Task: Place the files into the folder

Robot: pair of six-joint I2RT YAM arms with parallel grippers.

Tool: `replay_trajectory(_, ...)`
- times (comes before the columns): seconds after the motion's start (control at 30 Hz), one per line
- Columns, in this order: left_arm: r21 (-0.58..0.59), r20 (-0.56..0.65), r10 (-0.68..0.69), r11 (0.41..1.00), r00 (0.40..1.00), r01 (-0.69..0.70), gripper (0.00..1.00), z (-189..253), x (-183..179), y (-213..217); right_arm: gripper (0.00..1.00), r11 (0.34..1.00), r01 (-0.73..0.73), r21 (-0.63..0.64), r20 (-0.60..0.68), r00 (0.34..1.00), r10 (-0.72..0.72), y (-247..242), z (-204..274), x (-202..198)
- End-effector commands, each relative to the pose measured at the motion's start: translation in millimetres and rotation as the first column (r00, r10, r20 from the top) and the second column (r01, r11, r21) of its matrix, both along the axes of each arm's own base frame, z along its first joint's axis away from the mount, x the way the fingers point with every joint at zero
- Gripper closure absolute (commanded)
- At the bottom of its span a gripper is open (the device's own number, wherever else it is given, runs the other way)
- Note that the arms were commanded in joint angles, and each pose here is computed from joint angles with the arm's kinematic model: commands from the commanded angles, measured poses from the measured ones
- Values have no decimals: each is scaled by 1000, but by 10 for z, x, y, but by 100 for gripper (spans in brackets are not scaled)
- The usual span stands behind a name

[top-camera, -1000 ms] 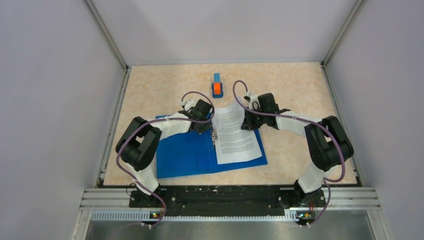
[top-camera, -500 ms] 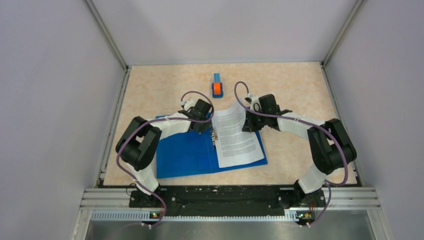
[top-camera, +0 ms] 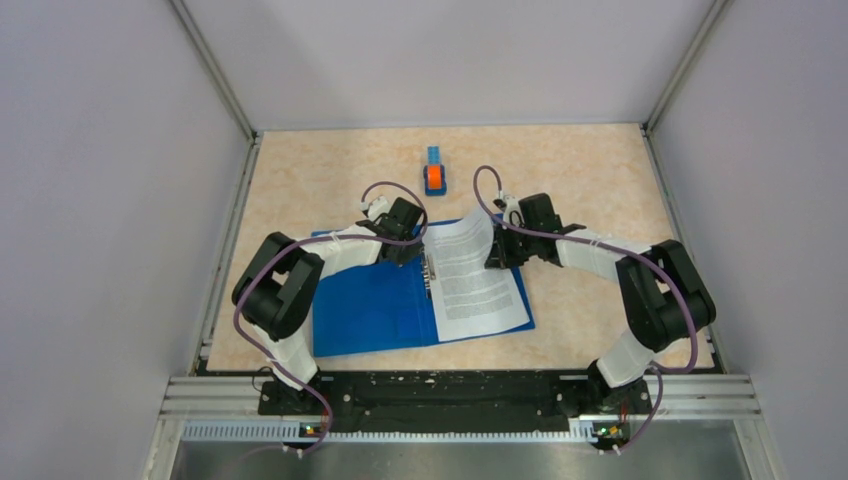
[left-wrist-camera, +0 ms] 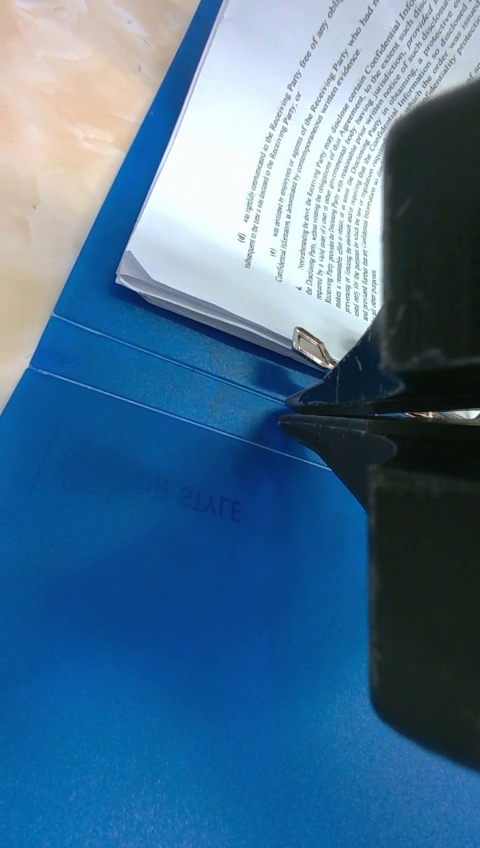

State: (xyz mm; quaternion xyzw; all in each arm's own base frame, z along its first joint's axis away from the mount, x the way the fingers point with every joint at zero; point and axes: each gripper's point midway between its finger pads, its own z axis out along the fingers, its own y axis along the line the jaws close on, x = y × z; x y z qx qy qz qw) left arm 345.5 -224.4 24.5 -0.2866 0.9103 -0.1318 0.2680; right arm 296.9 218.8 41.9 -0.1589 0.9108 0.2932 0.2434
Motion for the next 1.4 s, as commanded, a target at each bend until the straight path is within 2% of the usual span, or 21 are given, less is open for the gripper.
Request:
replay_trajectory(0.0, 45, -57, 16, 999, 998, -13, 100, -203, -104, 113, 100, 999, 12, 36, 44, 999, -13, 74, 178, 42)
replay_trajectory(0.4, 43, -65, 14, 999, 998, -11, 100, -230, -121, 117, 100, 994, 103, 24, 25, 994, -103, 16, 88, 83)
replay_trajectory(1.0, 35, -72, 11, 999, 997, -8, 100, -256, -134, 97, 100, 992, 119, 42, 21, 993, -120, 22, 99, 76)
replay_trajectory(1.17, 41, -68, 8, 999, 998, -5, 100, -248, -129, 107, 72, 989, 149, -2, 33, 988, -149, -52, 120, 118)
replay_trajectory(1.37, 48, -61, 2, 999, 998, 1, 100, -221, -110, 114, 45, 967, 239, -87, 66, 970, -234, -273, 158, 242)
